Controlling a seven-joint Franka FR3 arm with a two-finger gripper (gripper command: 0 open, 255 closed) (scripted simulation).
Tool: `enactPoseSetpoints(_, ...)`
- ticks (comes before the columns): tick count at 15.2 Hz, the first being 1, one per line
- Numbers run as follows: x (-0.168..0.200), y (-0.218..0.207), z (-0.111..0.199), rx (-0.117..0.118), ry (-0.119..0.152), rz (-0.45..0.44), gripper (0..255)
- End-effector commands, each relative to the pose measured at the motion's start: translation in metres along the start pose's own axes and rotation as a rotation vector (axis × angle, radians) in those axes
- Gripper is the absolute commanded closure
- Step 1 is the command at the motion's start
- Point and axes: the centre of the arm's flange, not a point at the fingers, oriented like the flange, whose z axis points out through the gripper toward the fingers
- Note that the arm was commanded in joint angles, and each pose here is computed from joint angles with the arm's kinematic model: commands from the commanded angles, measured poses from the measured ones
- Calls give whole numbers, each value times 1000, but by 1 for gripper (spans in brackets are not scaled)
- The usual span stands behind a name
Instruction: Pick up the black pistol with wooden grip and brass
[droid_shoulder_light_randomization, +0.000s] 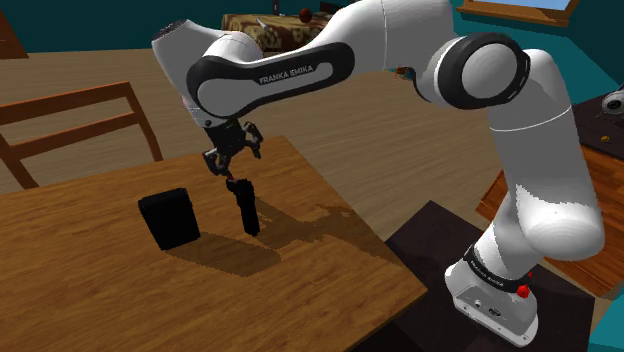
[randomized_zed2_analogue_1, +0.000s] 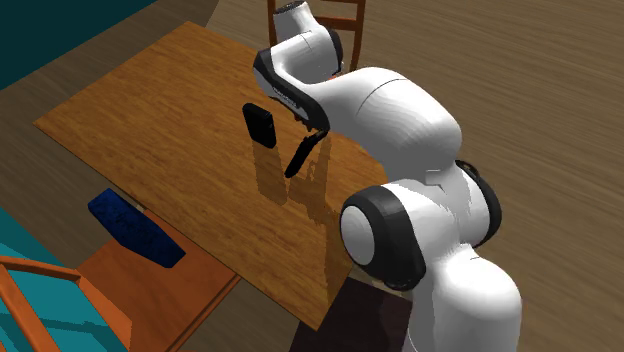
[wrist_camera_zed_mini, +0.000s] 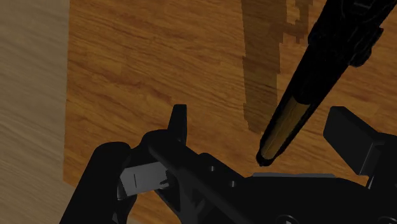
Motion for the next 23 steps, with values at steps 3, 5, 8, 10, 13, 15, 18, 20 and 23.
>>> enactPoseSetpoints(3, 29, -35, 18, -25, -24, 12, 0)
enactPoseSetpoints(5, 30, -39, 28, -25, -24, 12, 0)
enactPoseSetpoints(8, 31, -43, 43, -25, -24, 12, 0)
enactPoseSetpoints(10, 32, -47, 56, -25, -24, 12, 0)
enactPoseSetpoints(13, 32, -47, 56, -25, -24, 12, 255)
enactPoseSetpoints(15, 32, -47, 56, -25, -24, 12, 255)
enactPoseSetpoints(18, 32, -48, 56, -25, -24, 12, 255)
enactPoseSetpoints(20, 32, -47, 56, -25, -24, 12, 255)
enactPoseSetpoints(23, 31, -45, 51, -25, -24, 12, 255)
